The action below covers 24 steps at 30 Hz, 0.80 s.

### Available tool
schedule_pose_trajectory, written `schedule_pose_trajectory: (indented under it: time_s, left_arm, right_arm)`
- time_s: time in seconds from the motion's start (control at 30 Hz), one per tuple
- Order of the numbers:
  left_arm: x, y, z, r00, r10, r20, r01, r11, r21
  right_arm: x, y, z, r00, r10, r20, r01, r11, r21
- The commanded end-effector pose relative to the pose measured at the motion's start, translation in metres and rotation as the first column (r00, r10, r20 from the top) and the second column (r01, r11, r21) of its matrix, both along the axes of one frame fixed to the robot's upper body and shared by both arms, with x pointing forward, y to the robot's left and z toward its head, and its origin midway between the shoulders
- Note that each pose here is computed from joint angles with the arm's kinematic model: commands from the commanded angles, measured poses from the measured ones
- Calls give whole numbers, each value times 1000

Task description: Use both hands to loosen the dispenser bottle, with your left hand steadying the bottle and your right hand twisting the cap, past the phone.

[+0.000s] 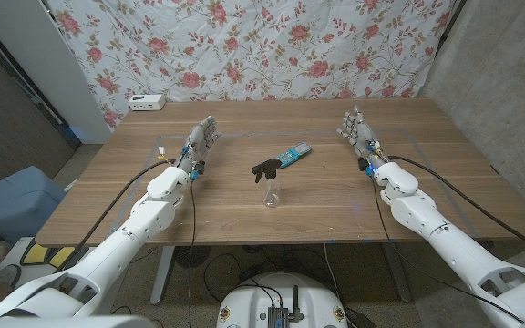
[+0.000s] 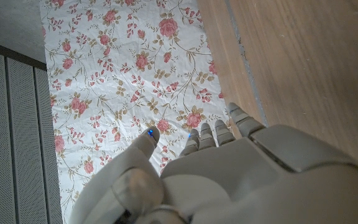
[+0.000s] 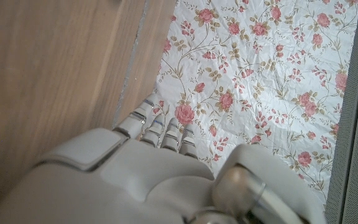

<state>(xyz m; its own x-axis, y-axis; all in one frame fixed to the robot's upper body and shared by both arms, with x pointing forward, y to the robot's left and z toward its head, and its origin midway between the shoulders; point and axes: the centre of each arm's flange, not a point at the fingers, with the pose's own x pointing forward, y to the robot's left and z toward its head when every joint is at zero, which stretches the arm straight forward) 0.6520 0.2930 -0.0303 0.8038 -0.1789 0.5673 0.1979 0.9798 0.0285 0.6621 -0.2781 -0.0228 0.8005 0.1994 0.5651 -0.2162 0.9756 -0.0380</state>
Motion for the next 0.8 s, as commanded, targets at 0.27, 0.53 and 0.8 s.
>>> schedule_pose_trajectory:
  time_s: [0.27,0.53,0.8]
  left_arm:
    - [-7,2,3,999,37,13,-38,999,32]
    - [-12,-5,5,998,64,20,-65,996,68]
    - [-14,-12,6,997,49,52,-56,990,130]
  right_arm:
    - [13,14,4,1000,-28,12,28,999,-22]
    - [9,11,2,999,-48,6,48,999,-19]
    - [9,7,5,998,-61,7,61,998,-34]
